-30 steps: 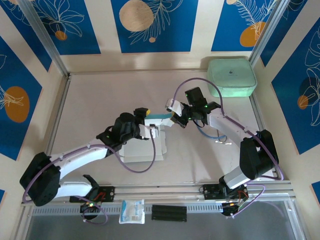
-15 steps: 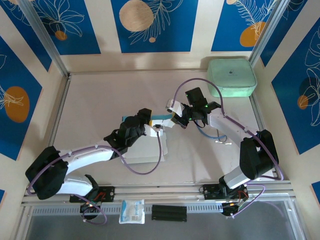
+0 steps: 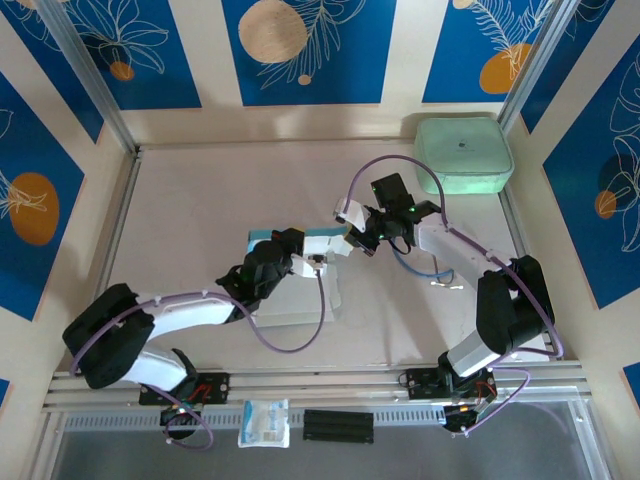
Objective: Fold the paper box
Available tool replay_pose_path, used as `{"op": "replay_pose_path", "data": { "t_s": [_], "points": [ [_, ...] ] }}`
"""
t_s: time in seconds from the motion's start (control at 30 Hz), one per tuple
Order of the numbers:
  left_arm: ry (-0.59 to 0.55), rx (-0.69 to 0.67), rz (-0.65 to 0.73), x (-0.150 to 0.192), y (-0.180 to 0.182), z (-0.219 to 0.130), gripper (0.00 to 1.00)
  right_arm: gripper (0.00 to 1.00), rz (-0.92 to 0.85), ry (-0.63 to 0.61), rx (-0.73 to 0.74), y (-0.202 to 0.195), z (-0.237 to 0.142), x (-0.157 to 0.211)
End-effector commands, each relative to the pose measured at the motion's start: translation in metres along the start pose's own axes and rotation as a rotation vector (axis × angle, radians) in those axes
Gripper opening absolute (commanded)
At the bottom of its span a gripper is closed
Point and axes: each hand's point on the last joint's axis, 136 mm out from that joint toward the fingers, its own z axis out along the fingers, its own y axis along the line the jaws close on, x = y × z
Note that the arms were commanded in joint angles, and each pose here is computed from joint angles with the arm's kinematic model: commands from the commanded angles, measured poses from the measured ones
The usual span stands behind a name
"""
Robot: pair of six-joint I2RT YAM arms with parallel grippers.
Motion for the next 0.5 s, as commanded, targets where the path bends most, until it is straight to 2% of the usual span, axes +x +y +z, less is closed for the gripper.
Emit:
{"op": "replay_pose_path", "data": {
  "t_s": [0.0, 0.07, 0.13, 0.3, 0.37, 0.4, 0.47],
  "points": [
    [-0.001, -0.026, 0.049, -0.005, -0.007, 0.003, 0.0, 0.09, -0.006, -0.077, -0.003, 0.0, -0.009, -0.021],
    [-0.001, -0.037, 0.054, -0.005, -0.008, 0.004, 0.0, 0.26, 0.009, -0.1, -0.005, 0.002, -0.015, -0.024],
    [0.003, -0.052, 0.06, -0.006, -0.008, 0.006, 0.0, 0.36, 0.039, -0.138, -0.026, 0.008, -0.024, -0.028],
    [0.012, -0.104, 0.082, -0.006, -0.004, 0.009, 0.0, 0.44, 0.147, -0.25, -0.063, 0.021, -0.059, -0.04],
    [0.012, -0.12, 0.091, -0.006, -0.004, 0.01, 0.0, 0.48, 0.243, -0.303, -0.058, 0.021, -0.076, -0.048],
    [0.013, -0.126, 0.095, -0.006, -0.004, 0.011, 0.0, 0.54, 0.317, -0.329, -0.051, 0.02, -0.085, -0.053],
    [0.017, -0.131, 0.103, -0.006, -0.006, 0.013, 0.0, 0.59, 0.475, -0.359, -0.06, 0.02, -0.1, -0.061]
  ]
}}
